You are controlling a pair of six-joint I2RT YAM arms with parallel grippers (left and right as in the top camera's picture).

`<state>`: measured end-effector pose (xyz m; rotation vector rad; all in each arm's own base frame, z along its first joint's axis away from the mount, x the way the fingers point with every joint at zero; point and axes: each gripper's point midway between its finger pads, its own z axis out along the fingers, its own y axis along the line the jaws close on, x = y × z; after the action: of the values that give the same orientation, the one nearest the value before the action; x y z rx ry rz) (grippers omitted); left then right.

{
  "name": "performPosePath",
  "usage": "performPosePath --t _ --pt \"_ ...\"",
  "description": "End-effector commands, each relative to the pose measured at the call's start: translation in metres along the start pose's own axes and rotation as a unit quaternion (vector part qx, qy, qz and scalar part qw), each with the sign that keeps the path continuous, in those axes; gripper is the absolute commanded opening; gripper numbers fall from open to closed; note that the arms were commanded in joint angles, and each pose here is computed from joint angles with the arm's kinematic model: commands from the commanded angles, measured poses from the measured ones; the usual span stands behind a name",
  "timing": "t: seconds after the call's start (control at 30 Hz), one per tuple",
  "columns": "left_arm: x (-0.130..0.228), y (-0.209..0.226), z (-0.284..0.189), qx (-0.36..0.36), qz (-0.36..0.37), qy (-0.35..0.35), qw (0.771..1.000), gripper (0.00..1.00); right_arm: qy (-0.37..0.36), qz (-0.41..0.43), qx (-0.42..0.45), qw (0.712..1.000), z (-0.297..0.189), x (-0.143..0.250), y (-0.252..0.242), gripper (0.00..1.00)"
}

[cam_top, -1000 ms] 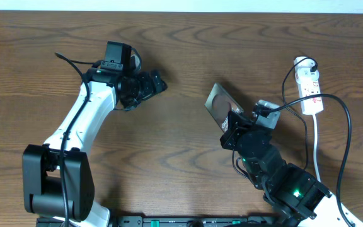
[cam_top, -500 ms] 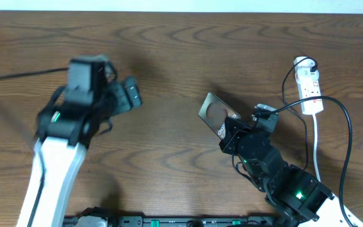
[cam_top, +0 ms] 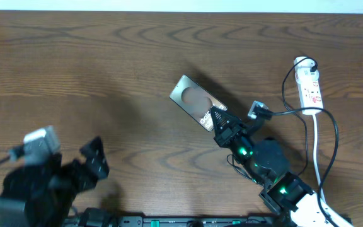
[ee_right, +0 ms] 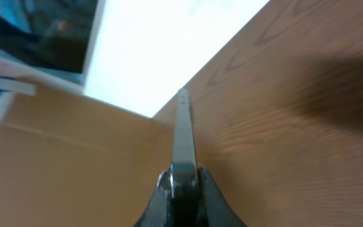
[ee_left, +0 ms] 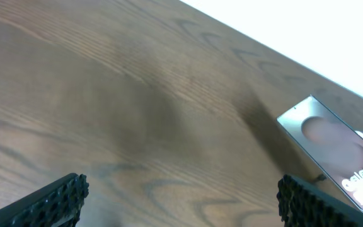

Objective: Plug charger to phone and switch on socket
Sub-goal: 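Open the left gripper and pull the phone away with the right gripper, then bring the left gripper to grasp the phone's other end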

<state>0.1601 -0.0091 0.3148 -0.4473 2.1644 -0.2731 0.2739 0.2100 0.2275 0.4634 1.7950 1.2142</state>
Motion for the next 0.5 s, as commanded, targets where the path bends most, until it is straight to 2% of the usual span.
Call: performPosePath --t 0.0,0.13,0.27,0.47 --pt "0.014 0.01 -0.016 0.002 -0.042 -0.006 0.999 0.98 0.04 0.052 -0.052 0.996 0.001 0.01 -0.001 0.01" --pt "0.036 0.018 -0.012 -0.005 -0.092 0.023 0.995 0.98 0.07 0.099 -0.068 0.99 0.005 0.016 -0.011 0.01" --pt "0.046 0.019 0.006 -0.01 -0.155 0.039 0.987 0.98 0.109 0.101 -0.121 0.981 0.008 0.023 0.004 0.01" --pt "0.053 -0.017 0.046 0.082 -0.184 0.069 0.977 0.98 0.1 0.117 -0.149 0.977 0.019 0.019 0.006 0.01"
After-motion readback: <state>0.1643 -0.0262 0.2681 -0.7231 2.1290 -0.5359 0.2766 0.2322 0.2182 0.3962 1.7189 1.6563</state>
